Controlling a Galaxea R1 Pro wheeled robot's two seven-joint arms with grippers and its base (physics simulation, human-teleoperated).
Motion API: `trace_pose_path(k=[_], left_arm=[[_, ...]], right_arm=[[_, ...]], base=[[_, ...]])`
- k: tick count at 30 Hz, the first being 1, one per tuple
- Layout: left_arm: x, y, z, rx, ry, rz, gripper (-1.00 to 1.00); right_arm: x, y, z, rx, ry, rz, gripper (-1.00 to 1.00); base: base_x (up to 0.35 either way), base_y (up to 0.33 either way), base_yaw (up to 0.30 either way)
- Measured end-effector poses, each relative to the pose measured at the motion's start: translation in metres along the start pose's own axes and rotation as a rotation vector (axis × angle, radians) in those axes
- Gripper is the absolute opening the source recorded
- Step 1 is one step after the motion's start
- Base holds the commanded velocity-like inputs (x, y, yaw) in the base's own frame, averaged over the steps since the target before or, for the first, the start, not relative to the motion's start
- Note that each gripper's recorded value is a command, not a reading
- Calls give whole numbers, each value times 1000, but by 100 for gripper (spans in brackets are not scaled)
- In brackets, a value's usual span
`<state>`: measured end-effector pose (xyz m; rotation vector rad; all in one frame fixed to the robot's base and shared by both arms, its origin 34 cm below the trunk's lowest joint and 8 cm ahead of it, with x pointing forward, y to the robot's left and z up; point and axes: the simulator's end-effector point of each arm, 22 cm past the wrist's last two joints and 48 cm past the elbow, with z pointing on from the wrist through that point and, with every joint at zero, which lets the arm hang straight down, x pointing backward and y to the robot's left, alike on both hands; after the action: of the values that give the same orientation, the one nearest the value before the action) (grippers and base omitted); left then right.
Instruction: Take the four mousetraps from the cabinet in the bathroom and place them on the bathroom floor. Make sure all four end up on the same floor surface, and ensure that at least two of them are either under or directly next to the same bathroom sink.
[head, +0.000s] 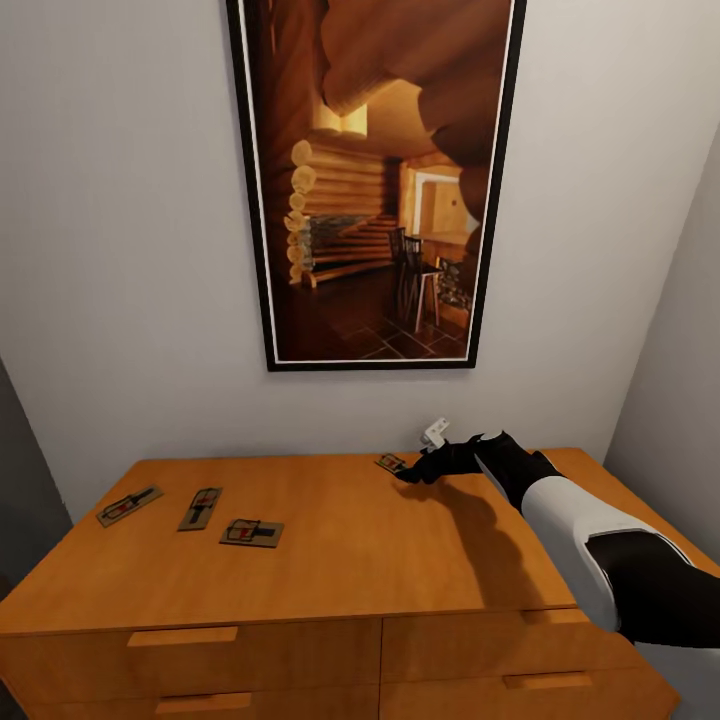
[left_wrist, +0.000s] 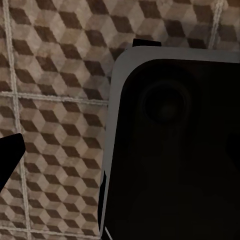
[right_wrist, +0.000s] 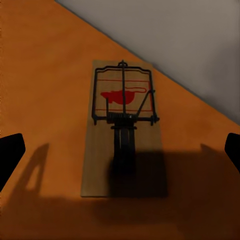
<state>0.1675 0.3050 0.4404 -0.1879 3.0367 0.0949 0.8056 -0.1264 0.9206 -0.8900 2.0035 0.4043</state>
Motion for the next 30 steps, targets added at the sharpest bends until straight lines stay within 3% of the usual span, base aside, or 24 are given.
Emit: trace_pose_path(k=[30], left_arm=[[4,0,0,-1,10,1,100]], right_arm=[[19,8,10,-32,-24,2,100]], base=[[0,0,0]])
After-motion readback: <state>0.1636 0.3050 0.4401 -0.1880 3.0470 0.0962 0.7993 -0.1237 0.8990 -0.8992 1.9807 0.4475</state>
